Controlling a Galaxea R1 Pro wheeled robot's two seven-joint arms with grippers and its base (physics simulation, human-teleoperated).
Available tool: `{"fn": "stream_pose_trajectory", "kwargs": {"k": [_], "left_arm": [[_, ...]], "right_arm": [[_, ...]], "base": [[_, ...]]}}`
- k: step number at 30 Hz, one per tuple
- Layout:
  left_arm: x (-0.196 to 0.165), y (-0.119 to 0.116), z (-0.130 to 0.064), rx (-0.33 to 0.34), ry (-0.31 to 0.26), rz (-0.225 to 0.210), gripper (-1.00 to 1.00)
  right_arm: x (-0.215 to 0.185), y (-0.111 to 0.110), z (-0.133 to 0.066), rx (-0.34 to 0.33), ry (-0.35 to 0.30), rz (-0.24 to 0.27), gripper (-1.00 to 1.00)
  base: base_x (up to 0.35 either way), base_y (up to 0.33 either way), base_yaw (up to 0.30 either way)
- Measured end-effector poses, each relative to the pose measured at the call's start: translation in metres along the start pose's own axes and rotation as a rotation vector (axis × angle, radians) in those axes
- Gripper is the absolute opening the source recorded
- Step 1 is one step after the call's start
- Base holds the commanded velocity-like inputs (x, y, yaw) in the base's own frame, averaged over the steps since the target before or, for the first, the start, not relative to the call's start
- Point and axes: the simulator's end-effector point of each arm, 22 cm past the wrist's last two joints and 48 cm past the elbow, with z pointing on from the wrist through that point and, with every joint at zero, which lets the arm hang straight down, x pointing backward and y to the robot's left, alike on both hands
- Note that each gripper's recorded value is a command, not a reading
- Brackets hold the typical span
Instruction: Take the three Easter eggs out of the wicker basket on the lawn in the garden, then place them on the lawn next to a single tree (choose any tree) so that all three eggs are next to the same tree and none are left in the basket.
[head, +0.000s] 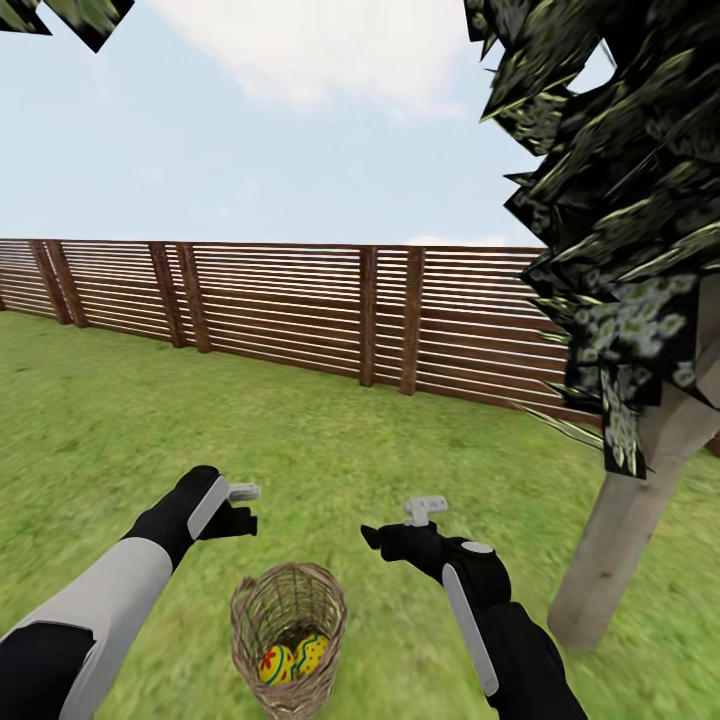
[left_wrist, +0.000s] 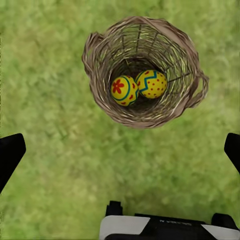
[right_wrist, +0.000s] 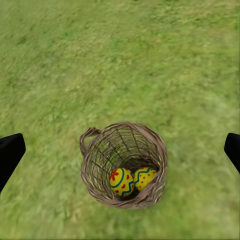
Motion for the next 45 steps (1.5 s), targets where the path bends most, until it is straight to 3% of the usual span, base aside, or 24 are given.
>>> {"fn": "stream_pose_trajectory", "kwargs": {"k": [14, 25, 45], "left_arm": [[-0.0017, -0.0005, -0.0022, 0.002, -0.005, -0.001, 1.00], [-0.0024, -0.0008, -0.0027, 0.004, -0.008, -0.002, 1.00], [-0.0028, 0.0002, -0.0025, -0.002, -0.011, 0.000, 1.00]], "right_arm": [[-0.0019, 0.0006, -0.0010, 0.000, -0.004, -0.002, 1.00], [-0.0020, 0.0005, -0.0012, 0.000, -0.004, -0.003, 1.00], [-0.0021, 0.0005, -0.0012, 0.001, -0.004, -0.004, 1.00]], "base": [[0.165, 0.061, -0.121], [0.013, 0.026, -0.013], [0.177, 0.037, 0.000]]}}
